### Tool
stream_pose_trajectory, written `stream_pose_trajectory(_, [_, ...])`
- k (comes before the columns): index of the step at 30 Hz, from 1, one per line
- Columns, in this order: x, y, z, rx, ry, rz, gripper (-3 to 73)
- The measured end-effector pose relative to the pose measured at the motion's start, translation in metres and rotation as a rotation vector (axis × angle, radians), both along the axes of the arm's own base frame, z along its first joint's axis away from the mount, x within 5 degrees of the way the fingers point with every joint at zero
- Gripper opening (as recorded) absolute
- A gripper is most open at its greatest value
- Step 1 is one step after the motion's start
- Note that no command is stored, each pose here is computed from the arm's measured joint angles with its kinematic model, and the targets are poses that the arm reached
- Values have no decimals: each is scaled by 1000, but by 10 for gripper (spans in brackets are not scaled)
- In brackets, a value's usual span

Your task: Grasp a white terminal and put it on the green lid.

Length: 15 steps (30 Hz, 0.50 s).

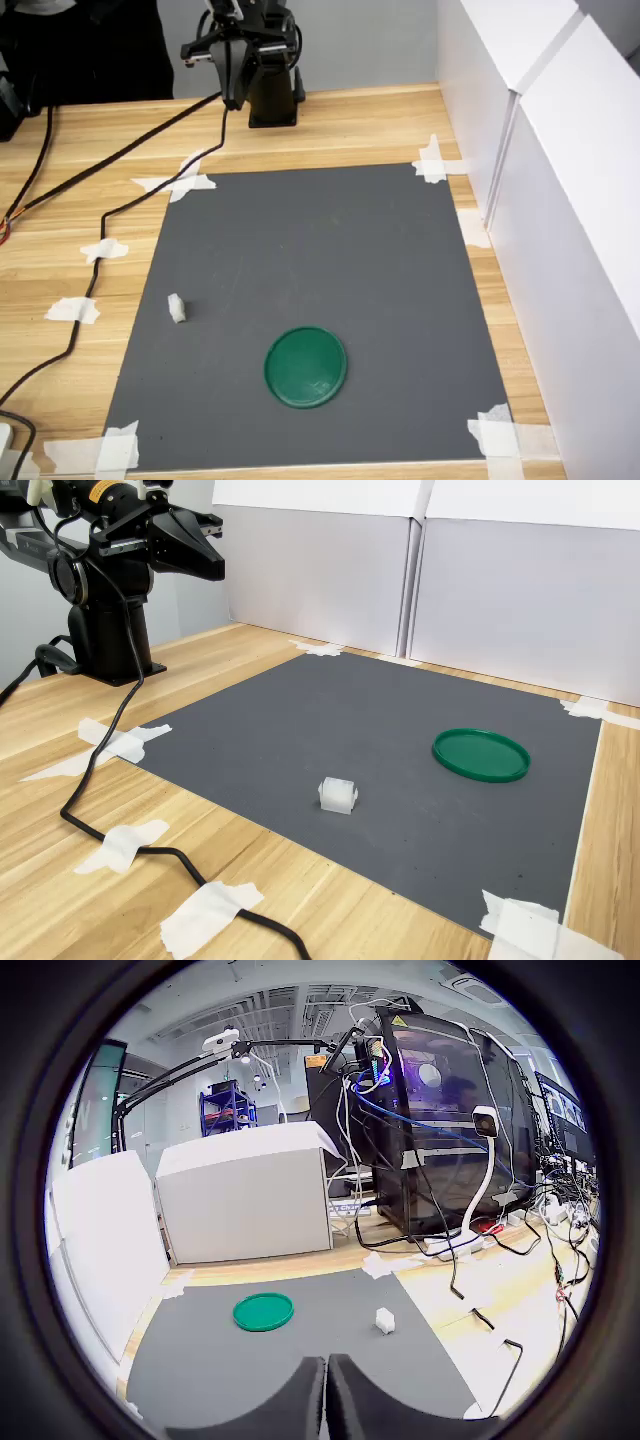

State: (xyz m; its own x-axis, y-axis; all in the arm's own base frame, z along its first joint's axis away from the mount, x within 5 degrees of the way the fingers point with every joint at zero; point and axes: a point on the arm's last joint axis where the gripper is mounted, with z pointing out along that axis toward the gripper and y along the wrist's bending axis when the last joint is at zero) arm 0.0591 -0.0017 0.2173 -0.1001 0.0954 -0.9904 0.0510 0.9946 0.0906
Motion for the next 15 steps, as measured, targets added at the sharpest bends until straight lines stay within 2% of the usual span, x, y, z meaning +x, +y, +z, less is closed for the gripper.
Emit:
stream_pose_trajectory(6, [-2,1,5,-6,54,12,-16])
stream_pose_trajectory(15, [4,2,52,-27,216,36,-16])
